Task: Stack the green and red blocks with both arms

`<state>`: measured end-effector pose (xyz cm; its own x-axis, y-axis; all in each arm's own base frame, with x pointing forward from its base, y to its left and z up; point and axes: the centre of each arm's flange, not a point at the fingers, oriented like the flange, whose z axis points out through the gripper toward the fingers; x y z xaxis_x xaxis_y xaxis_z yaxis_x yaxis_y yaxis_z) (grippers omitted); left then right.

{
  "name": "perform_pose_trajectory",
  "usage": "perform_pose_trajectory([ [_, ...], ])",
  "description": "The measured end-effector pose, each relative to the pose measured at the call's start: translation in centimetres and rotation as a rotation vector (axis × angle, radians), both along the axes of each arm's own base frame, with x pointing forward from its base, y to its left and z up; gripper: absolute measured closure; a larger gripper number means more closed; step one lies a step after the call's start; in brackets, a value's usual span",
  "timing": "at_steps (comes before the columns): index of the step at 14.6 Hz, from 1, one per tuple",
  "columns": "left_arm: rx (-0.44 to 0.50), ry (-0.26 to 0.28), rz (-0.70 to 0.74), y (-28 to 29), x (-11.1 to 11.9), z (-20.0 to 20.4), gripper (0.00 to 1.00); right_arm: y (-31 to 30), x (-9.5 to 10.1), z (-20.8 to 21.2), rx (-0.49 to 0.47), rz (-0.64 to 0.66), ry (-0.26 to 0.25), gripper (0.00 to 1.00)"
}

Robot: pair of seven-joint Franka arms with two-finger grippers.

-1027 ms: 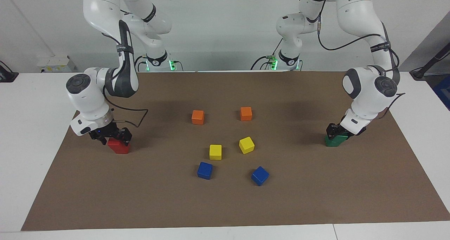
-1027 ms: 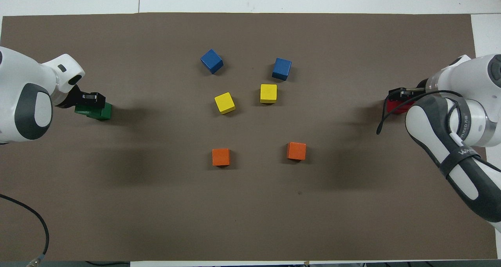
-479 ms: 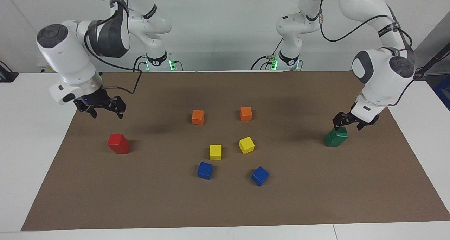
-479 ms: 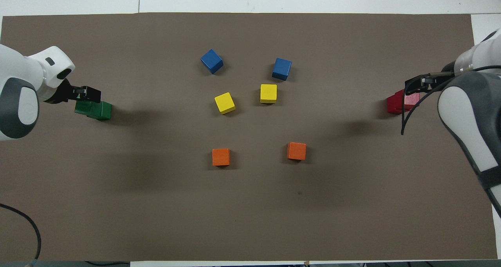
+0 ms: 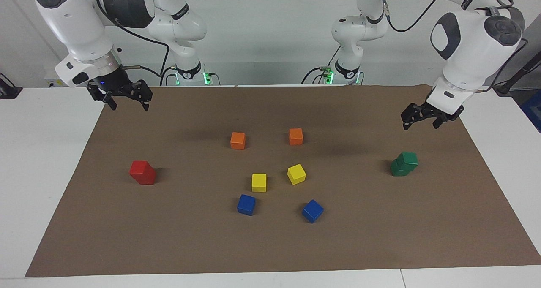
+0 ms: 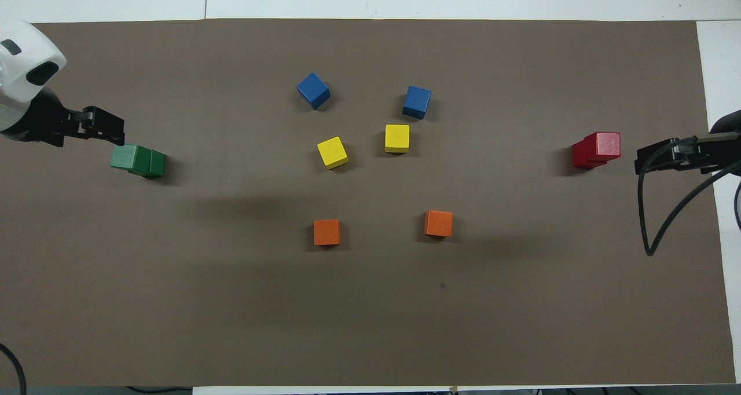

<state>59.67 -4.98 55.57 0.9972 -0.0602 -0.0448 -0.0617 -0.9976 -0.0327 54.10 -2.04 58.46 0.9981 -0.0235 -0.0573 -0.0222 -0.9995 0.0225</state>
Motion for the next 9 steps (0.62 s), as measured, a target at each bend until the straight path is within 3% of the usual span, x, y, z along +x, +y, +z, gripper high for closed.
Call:
perform_pose_trajectory([
  [5, 0.004, 0.002, 0.009, -0.2, -0.6, 0.7, 0.00, 0.1, -0.5, 1.7, 0.001, 0.000, 0.019, 0.00],
  [9, 0.012, 0.006, 0.010, -0.3, -2.8, 2.6, 0.00, 0.1, -0.6, 2.3, 0.000, 0.000, 0.016, 0.00],
])
